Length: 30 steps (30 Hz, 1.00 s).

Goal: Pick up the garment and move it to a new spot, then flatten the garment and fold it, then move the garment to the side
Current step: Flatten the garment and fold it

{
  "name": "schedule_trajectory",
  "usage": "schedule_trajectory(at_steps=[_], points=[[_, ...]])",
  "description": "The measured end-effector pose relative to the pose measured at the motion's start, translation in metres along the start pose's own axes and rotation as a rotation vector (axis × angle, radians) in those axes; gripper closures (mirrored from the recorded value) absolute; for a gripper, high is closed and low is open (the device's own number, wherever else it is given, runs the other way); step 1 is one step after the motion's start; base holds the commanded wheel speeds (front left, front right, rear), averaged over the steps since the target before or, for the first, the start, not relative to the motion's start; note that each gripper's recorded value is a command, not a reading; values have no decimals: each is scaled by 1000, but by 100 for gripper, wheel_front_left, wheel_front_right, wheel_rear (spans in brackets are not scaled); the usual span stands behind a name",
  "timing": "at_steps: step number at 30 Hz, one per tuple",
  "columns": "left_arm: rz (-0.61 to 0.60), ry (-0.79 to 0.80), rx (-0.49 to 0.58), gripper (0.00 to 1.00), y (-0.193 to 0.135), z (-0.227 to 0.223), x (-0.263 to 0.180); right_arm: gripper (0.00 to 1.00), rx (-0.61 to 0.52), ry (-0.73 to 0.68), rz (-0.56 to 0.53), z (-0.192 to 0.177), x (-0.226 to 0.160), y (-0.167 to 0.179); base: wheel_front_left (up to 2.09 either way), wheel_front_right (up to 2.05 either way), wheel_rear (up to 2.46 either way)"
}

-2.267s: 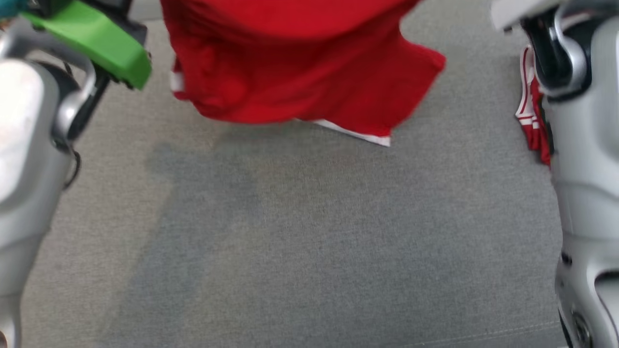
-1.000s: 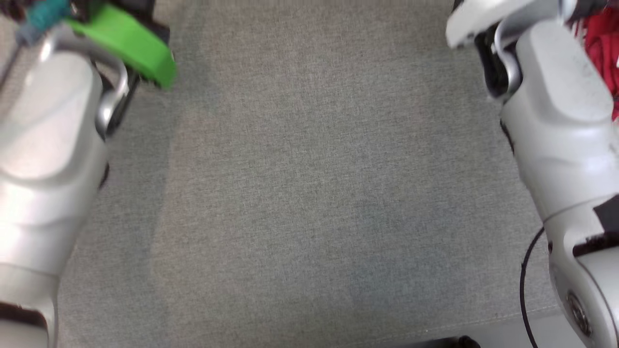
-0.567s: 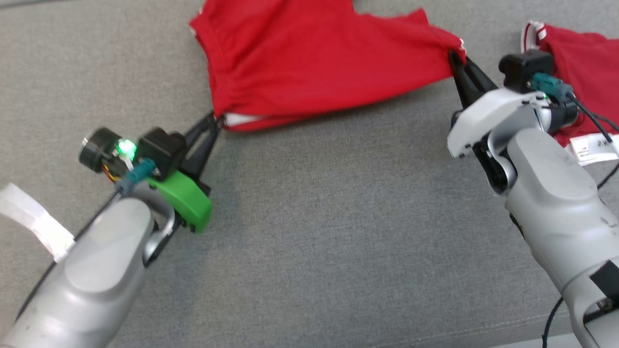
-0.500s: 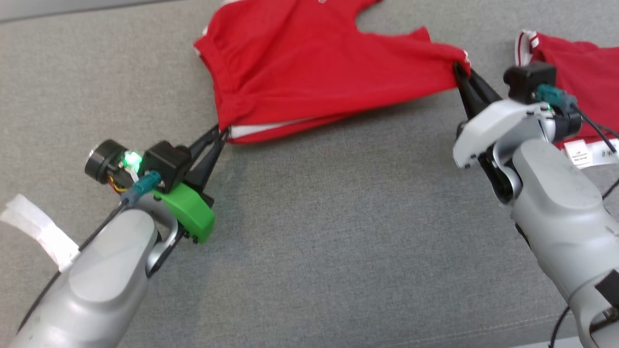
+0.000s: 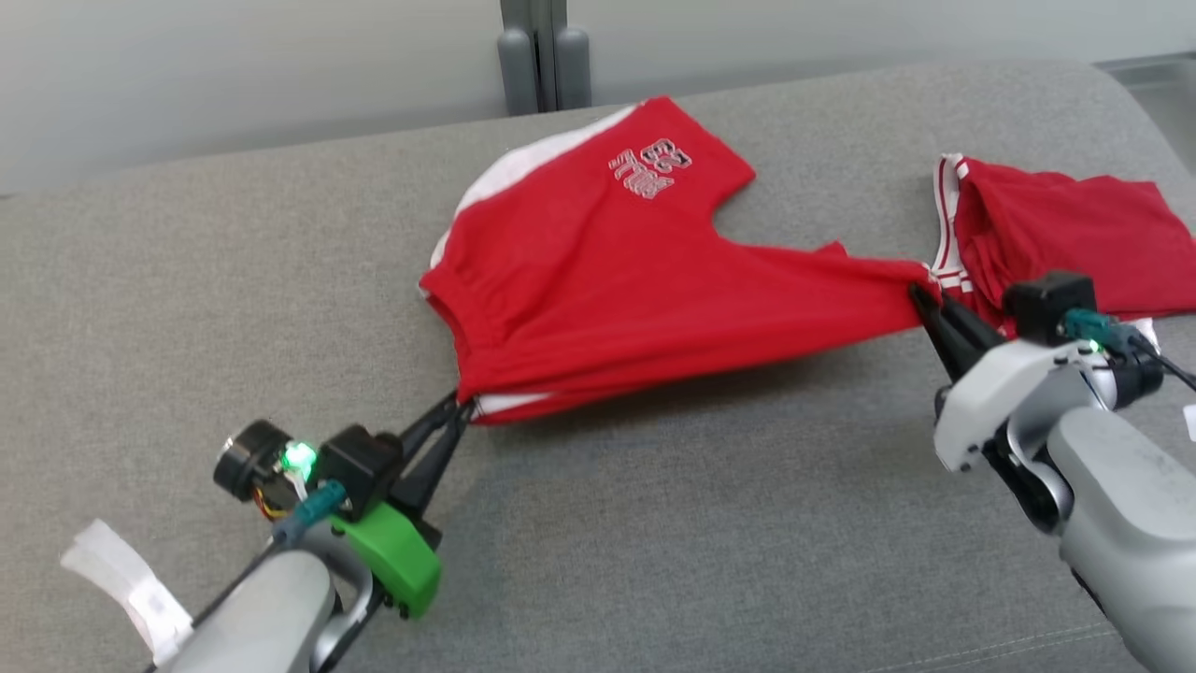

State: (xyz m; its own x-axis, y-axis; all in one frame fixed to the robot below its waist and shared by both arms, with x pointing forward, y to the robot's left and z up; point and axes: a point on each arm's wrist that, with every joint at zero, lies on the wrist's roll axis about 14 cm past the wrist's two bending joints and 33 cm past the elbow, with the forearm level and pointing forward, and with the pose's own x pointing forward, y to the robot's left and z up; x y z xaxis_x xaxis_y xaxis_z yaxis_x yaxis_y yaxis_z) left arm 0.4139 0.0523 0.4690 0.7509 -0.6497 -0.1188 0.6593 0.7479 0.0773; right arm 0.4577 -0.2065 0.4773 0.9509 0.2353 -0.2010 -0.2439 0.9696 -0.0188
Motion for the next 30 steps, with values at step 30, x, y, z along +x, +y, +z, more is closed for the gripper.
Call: schedule_trajectory(at_steps=[30], points=[[37,-81,-50,100,-11,22,-18,100,-199,88,62,50,-12,11,0,0,0]])
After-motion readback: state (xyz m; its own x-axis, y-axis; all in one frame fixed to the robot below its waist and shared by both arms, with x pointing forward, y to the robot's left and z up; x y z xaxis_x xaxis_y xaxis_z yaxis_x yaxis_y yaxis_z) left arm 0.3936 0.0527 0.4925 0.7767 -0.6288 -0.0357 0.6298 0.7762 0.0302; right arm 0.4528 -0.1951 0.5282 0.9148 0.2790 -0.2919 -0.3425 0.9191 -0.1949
